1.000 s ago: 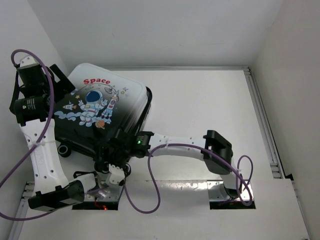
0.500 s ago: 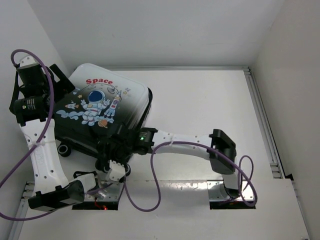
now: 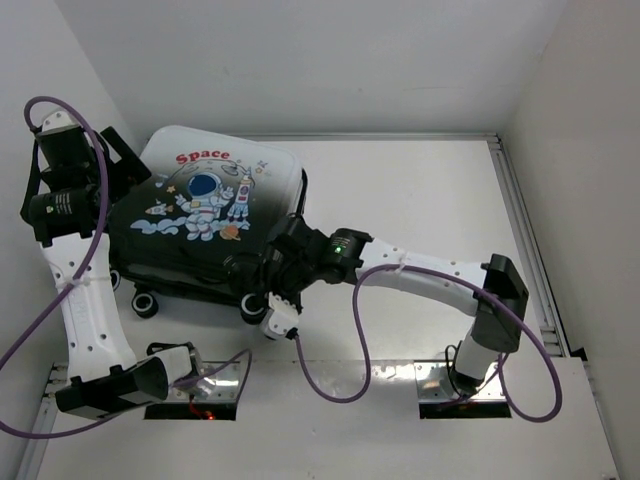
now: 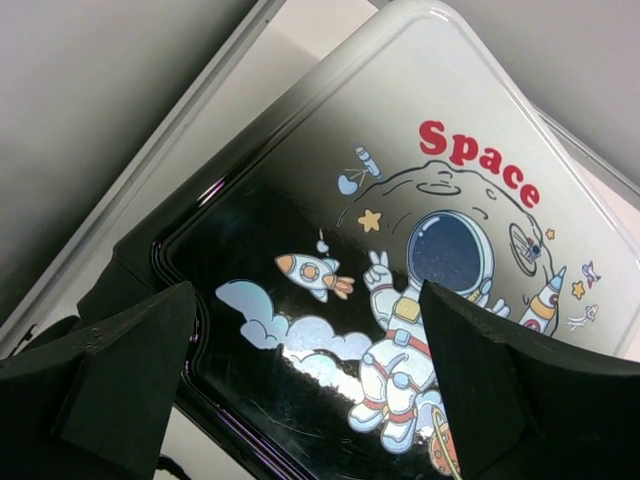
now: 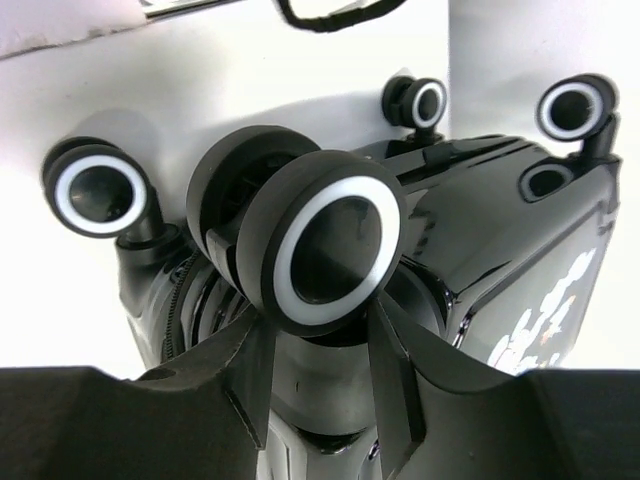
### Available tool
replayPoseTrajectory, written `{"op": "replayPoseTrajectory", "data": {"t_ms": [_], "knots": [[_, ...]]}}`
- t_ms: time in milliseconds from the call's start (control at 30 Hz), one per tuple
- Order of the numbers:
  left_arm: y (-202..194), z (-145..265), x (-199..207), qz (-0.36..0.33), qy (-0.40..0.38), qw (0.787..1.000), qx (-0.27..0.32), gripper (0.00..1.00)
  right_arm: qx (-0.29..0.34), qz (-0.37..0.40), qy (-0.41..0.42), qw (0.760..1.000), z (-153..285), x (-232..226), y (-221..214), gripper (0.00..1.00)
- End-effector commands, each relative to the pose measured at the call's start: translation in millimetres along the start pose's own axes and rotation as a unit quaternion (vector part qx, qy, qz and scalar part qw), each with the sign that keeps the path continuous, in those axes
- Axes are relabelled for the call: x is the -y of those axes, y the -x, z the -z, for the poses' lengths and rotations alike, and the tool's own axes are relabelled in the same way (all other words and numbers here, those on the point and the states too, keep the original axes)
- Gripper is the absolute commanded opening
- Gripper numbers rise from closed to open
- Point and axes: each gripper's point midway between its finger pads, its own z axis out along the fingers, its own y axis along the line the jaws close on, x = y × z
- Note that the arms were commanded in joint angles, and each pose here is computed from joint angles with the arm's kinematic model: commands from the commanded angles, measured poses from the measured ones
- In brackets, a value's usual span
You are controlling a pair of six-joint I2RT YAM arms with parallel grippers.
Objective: Pack the luggage
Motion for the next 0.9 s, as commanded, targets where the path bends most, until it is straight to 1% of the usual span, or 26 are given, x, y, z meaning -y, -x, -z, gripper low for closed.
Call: {"op": "replayPoseTrajectory", "data": {"t_ms": [0,33,67,100,133,167,200,467,500,567,600,700,733,800,833,867], "knots": [[5.9,-2.9,2.9,0.004,-0.010,1.000,0.010,0.99,-0.086,-0.100,0.063,0.989,9.8,-69.7,-68.7,0.00],[7.0,-3.2,-0.1,0.007,-0.005,1.000,0.012,0.99,-0.091,-0.113,0.082,0.986,8.8,-90.6,-75.2,0.00],[4.8,-2.0,-1.1,0.007,-0.005,1.000,0.011,0.99,-0.109,-0.125,0.084,0.983,17.6,-100.8,-93.9,0.00],[0.3,-4.8,-3.0,0.001,-0.003,1.000,0.005,0.99,-0.112,-0.137,0.099,0.979,18.8,-117.8,-97.0,0.00],[0.3,-4.8,-3.0,0.001,-0.003,1.000,0.004,0.99,-0.117,-0.143,0.103,0.977,22.7,-125.2,-101.6,0.00],[-2.0,-2.9,-4.1,0.001,-0.003,1.000,0.004,0.99,-0.130,-0.159,0.097,0.974,36.7,-132.5,-115.1,0.00],[-4.3,-1.8,-5.1,0.001,-0.002,1.000,0.004,0.99,-0.130,-0.170,0.108,0.971,37.2,-148.7,-115.3,0.00],[-13.4,-5.2,-13.4,-0.001,0.017,1.000,-0.009,0.99,-0.195,-0.241,0.101,0.945,100.2,-202.8,-162.0,0.00],[-12.5,-5.4,-15.6,0.005,0.021,1.000,-0.008,0.99,-0.211,-0.256,0.096,0.939,118.7,-217.5,-173.9,0.00],[-15.5,-7.1,-16.5,0.005,0.023,1.000,-0.012,0.99,-0.224,-0.256,0.096,0.936,131.8,-228.9,-180.5,0.00],[-15.5,-7.1,-16.6,0.005,0.023,1.000,-0.012,0.99,-0.242,-0.275,0.086,0.927,151.2,-243.3,-192.3,0.00],[-18.5,-14.2,-17.0,0.004,0.027,0.999,-0.022,0.99,-0.283,-0.298,0.058,0.910,184.1,-259.4,-215.3,0.00],[-19.1,-14.2,-15.5,0.004,0.022,0.999,-0.024,0.99,-0.298,-0.303,0.027,0.905,193.3,-252.3,-223.1,0.02],[-18.3,-17.8,-14.4,0.008,0.022,0.999,-0.024,0.99,-0.331,-0.323,-0.051,0.885,220.3,-227.6,-240.8,0.13],[-16.7,-18.2,-12.1,0.009,0.017,1.000,-0.021,0.99,-0.318,-0.425,-0.111,0.840,223.1,-220.5,-238.4,0.20],[-16.7,-18.2,-12.1,0.009,0.017,1.000,-0.021,0.99,-0.301,-0.463,-0.136,0.822,234.6,-198.9,-233.7,0.36]]}}
